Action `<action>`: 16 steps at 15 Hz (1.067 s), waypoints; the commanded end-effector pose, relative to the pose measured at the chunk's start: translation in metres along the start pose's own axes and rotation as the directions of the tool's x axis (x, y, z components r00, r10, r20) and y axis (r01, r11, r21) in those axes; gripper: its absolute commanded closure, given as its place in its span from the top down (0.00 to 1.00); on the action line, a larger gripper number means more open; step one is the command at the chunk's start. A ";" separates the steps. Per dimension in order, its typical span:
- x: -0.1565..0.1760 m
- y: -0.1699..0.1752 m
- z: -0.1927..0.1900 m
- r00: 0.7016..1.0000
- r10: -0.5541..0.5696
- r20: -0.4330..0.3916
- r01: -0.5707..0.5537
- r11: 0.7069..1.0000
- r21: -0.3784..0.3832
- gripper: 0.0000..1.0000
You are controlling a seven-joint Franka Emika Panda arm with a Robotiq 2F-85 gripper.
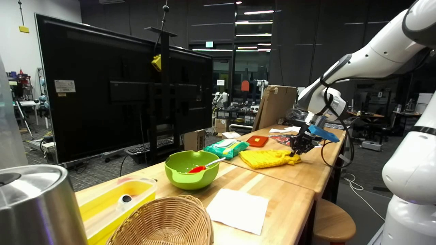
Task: Fold the yellow cloth in half.
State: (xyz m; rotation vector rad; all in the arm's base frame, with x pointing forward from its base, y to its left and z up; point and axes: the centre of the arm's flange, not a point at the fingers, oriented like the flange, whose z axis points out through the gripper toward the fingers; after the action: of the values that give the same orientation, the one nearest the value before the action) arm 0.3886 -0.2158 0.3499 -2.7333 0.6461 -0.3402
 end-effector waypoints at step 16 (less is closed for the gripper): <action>-0.041 -0.160 -0.083 0.996 0.086 0.012 -0.072 0.890 -0.451 0.01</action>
State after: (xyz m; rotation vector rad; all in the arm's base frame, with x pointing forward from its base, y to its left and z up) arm 0.3973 -0.1114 0.4397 -3.0532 0.8678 -0.1586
